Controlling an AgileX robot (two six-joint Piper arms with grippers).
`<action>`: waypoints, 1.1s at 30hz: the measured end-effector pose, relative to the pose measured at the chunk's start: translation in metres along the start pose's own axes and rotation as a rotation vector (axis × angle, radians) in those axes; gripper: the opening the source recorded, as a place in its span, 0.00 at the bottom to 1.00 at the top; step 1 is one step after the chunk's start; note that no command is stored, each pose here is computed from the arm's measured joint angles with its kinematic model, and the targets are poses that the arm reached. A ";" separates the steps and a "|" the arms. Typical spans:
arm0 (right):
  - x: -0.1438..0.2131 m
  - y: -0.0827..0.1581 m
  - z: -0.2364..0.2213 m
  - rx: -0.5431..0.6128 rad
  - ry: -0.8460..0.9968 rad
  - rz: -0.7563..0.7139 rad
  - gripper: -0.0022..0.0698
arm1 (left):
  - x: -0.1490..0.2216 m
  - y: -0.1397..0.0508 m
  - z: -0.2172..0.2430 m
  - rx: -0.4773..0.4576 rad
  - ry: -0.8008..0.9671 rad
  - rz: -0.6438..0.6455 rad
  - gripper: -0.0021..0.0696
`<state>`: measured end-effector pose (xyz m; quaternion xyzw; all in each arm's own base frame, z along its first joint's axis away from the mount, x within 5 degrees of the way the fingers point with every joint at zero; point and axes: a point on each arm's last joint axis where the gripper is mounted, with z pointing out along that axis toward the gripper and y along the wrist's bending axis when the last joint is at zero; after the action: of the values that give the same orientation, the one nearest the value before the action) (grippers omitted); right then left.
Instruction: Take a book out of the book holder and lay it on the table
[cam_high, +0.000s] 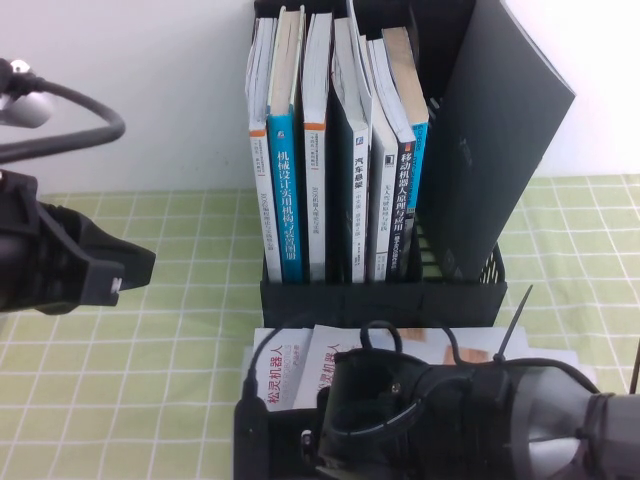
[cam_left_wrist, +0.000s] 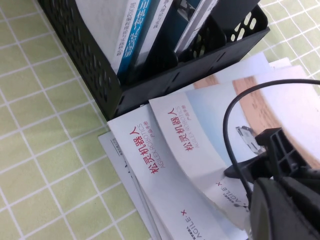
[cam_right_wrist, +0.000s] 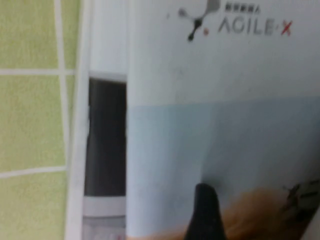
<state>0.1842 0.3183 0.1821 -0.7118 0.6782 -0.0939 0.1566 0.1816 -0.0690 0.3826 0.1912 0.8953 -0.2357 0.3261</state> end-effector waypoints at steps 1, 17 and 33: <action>0.002 0.001 -0.001 -0.011 0.017 0.005 0.70 | 0.000 0.000 0.000 0.000 0.000 0.000 0.03; 0.018 0.012 -0.126 -0.223 -0.393 -0.074 0.54 | 0.000 0.000 -0.001 0.000 -0.002 0.001 0.03; 0.106 -0.022 -0.268 0.119 -0.927 0.323 0.03 | 0.060 -0.037 -0.070 -0.099 -0.333 0.156 0.03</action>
<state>0.1186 0.1877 0.4321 -0.5544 0.6323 0.2195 0.4946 0.0854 -0.0499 0.4001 0.2024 0.8219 -0.1938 0.4959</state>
